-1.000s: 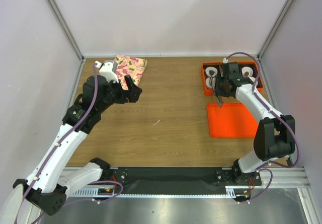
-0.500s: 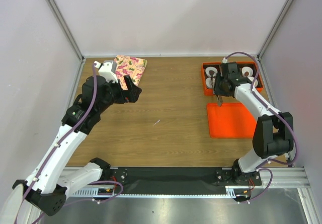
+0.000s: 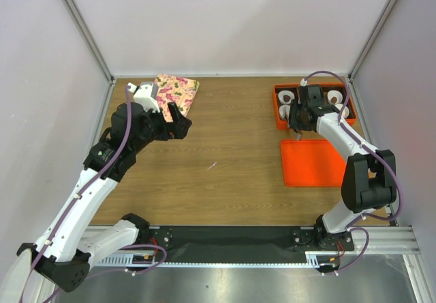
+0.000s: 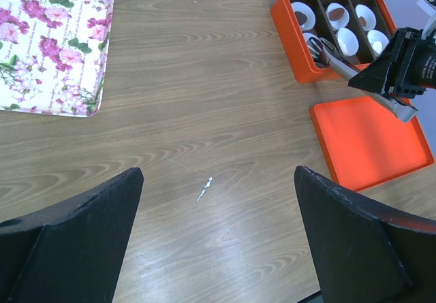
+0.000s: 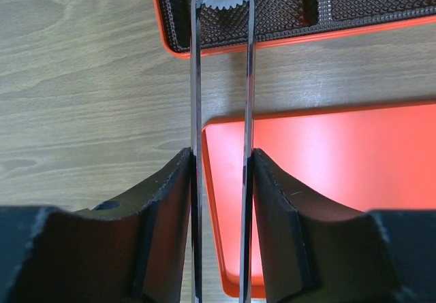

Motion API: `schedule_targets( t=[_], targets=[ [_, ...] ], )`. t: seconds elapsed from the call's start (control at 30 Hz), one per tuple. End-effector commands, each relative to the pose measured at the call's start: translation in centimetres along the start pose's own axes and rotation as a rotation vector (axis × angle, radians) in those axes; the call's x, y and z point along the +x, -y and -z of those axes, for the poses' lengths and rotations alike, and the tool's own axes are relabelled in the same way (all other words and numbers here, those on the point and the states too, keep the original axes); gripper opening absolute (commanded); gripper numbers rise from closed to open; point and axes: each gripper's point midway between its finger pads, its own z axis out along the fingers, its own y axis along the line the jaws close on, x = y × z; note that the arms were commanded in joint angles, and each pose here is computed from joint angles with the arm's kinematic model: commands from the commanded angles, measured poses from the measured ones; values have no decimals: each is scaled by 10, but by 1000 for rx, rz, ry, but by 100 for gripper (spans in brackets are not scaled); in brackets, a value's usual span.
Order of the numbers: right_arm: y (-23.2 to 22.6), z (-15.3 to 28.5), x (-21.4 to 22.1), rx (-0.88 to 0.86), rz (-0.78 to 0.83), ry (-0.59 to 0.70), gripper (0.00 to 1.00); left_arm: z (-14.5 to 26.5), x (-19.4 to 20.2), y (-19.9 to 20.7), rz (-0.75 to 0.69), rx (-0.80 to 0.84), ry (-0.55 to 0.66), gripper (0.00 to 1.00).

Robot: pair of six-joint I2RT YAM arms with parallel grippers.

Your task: Pack the chocolate

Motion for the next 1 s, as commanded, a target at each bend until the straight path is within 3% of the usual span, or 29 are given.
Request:
schedule_targets(
  t=[0.0,0.3,0.57,0.77,0.97],
  targets=[
    [-2,3,-19,6,16,65,44,7,-13,-1,-6,-9,49,100],
    [-2,10,-33,32,34,95,47,12,-18,-1,-7,-14,61,100],
    [-27,52,-63,-8,59,178,45,18,-28,2,-9,-9,85,100],
    [-105,70,-42,-151,98,202,44,21,-33,1,-5,-22,101,100],
    [-179,34,7,-175,162,165,44,29,-35,0,-6,-24,109,100]
  ],
)
